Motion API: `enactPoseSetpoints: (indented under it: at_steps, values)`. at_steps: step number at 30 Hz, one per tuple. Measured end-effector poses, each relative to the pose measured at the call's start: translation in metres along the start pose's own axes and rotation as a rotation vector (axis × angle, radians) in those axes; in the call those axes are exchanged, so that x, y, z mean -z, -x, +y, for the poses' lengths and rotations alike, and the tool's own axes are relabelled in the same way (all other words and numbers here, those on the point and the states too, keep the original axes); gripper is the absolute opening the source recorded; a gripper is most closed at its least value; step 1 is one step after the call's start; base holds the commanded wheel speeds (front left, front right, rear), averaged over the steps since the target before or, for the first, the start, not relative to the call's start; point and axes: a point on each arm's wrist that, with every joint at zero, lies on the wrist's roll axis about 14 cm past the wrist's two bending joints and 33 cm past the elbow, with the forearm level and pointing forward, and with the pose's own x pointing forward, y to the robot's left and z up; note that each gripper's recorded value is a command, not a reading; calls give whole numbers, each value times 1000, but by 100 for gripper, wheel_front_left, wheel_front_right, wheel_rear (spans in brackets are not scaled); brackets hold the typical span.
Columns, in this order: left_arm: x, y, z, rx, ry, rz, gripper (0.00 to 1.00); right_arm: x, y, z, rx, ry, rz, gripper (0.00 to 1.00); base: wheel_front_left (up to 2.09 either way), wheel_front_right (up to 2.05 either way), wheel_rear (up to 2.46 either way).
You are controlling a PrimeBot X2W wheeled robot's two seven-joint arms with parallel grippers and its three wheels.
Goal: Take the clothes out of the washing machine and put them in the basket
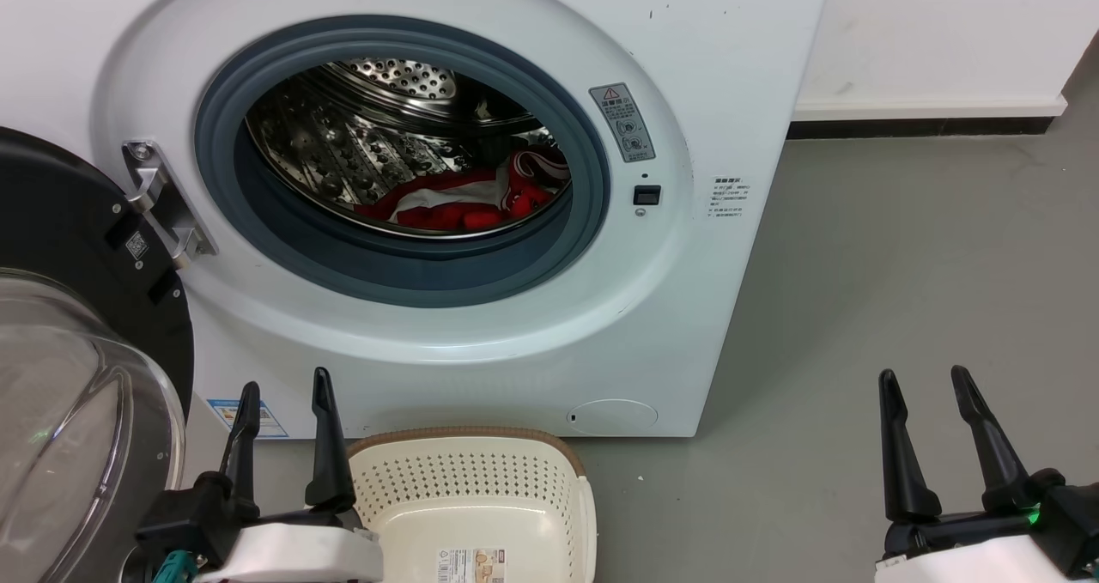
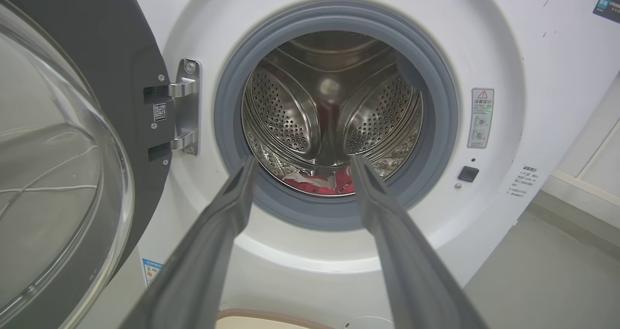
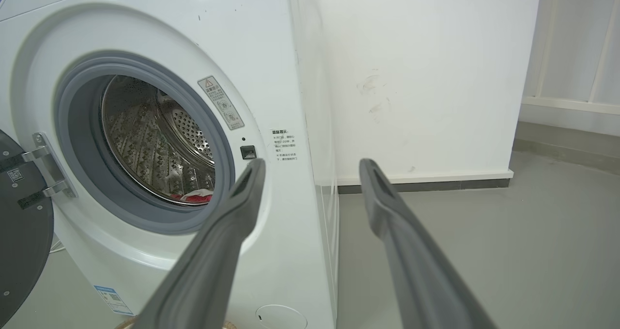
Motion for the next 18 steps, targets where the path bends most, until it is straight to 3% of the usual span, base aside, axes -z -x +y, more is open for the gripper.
enactPoseSetpoints:
  at_steps: [18]
  values:
    - [-4, 5, -3, 25, -111, -34, 100, -4, 4, 9, -42, 135, -20, 100, 0, 0, 0]
